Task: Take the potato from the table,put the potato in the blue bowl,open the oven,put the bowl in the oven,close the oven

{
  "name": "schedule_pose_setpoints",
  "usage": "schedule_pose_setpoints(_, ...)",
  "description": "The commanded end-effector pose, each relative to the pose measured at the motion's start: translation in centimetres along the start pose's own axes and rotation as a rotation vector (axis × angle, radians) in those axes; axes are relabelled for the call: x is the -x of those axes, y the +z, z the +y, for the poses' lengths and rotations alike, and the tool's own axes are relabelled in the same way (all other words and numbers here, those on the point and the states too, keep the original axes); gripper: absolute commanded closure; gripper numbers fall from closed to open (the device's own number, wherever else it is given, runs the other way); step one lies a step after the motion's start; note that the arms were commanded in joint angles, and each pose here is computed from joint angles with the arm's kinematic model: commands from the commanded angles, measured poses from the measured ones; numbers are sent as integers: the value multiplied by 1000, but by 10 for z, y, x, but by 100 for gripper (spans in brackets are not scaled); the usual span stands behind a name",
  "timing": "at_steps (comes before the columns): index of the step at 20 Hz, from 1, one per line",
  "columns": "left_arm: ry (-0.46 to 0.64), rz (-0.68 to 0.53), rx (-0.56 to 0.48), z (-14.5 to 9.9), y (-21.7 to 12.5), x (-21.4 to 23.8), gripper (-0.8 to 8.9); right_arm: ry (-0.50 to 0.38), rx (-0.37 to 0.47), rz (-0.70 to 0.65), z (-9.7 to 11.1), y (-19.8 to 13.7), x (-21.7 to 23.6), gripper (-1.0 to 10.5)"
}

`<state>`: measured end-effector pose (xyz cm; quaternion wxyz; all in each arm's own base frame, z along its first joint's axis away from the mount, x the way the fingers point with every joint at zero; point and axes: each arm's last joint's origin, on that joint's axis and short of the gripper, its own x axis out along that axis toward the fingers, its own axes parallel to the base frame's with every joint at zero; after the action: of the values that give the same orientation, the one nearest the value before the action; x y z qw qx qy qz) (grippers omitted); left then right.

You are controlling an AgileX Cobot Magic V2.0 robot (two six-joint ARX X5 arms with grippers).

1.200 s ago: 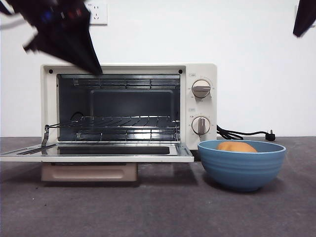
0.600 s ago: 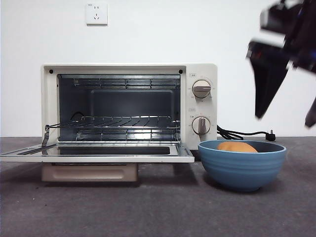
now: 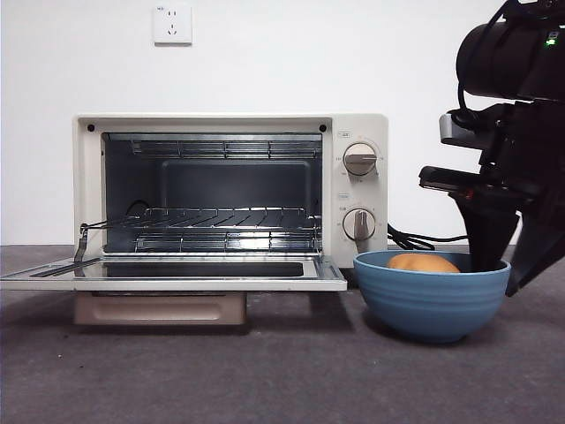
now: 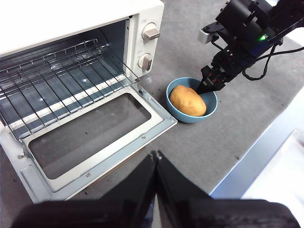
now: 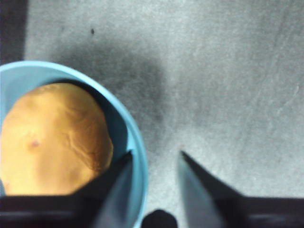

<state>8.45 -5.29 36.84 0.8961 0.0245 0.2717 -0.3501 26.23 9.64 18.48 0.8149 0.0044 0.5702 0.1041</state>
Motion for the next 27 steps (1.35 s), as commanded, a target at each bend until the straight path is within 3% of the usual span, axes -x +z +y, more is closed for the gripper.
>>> schedule_pose_setpoints(1,4,0,6,0,-1,0,821,11,5,0,0,-1,-3,963)
schedule_pose_setpoints(5,50,0,6,2,-1,0,821,63,12,-22,4,-1,5,964)
schedule_pose_setpoints(8,97,-1,-3,3,-1,0,821,103,38,-97,19,-5,29,964)
schedule_pose_setpoints(12,132,0,-17,4,-1,0,821,197,117,-209,56,-8,66,966)
schedule_pose_setpoints(16,132,2,-23,4,-1,0,821,236,128,-302,89,10,77,966)
schedule_pose_setpoints(21,131,10,-37,4,-2,0,821,222,102,-322,117,56,61,967)
schedule_pose_setpoints(27,128,28,-34,4,-3,0,821,179,67,-327,137,94,32,966)
